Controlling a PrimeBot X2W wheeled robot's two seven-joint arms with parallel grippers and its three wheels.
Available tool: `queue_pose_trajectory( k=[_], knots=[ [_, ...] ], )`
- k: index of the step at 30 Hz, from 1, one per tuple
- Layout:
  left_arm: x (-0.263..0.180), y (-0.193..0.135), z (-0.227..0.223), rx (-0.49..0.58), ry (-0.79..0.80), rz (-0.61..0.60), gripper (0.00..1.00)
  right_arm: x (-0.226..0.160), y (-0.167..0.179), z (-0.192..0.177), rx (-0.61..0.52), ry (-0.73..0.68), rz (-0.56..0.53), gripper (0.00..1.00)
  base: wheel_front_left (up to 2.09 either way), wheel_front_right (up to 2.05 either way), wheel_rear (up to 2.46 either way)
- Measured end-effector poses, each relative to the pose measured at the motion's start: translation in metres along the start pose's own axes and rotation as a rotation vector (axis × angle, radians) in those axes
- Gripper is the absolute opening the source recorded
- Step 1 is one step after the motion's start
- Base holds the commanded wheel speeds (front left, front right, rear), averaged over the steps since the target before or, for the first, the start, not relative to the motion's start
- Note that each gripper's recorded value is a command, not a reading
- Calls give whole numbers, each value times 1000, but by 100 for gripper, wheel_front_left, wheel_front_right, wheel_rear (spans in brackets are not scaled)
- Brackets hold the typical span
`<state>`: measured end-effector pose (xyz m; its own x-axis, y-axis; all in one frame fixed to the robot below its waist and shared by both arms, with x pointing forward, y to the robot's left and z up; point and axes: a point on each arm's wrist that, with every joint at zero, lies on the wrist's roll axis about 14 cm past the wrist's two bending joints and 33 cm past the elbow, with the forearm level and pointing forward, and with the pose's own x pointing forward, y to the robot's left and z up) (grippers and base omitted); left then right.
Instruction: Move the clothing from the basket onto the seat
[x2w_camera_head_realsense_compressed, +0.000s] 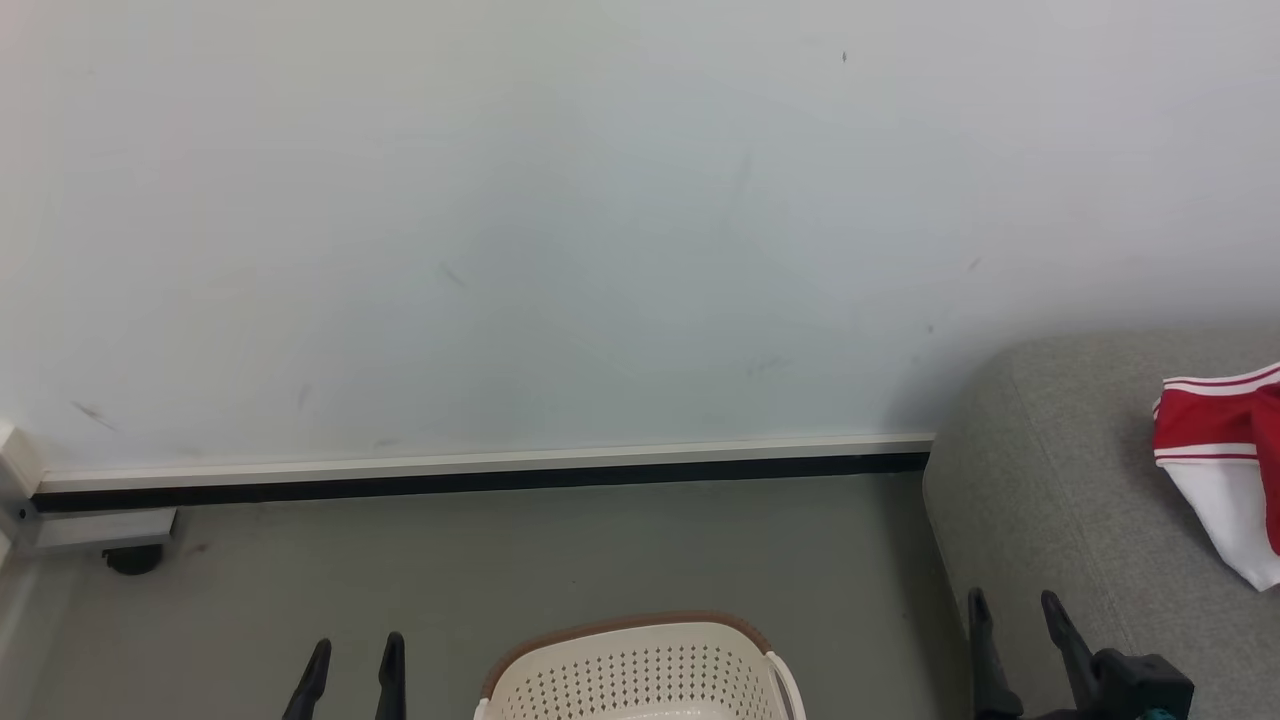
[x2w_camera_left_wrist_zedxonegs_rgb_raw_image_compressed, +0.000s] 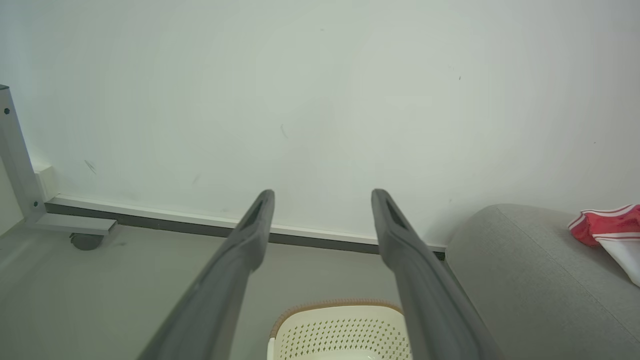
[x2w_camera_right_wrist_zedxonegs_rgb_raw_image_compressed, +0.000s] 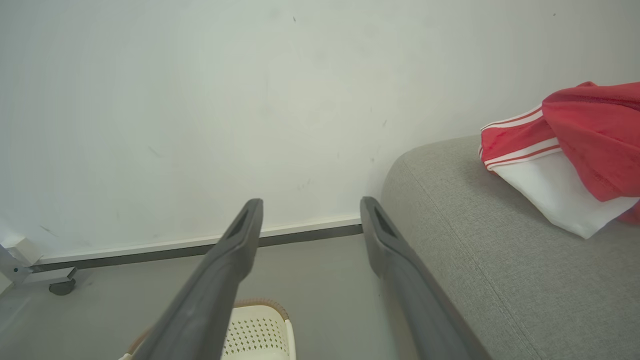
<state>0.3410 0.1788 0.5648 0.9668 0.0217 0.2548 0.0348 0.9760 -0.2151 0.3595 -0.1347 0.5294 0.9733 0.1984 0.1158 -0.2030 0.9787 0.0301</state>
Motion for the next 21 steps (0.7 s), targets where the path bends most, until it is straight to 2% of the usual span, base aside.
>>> queue_pose_trajectory(
  k=[11,21],
  knots=[
    [-13,11,-21,51,69,-1,100,-12,17,-19,6,42,46,100,0,0,0],
    [-15,11,-29,64,91,5,100,-16,14,-26,21,62,31,100,0,0,0]
  ],
)
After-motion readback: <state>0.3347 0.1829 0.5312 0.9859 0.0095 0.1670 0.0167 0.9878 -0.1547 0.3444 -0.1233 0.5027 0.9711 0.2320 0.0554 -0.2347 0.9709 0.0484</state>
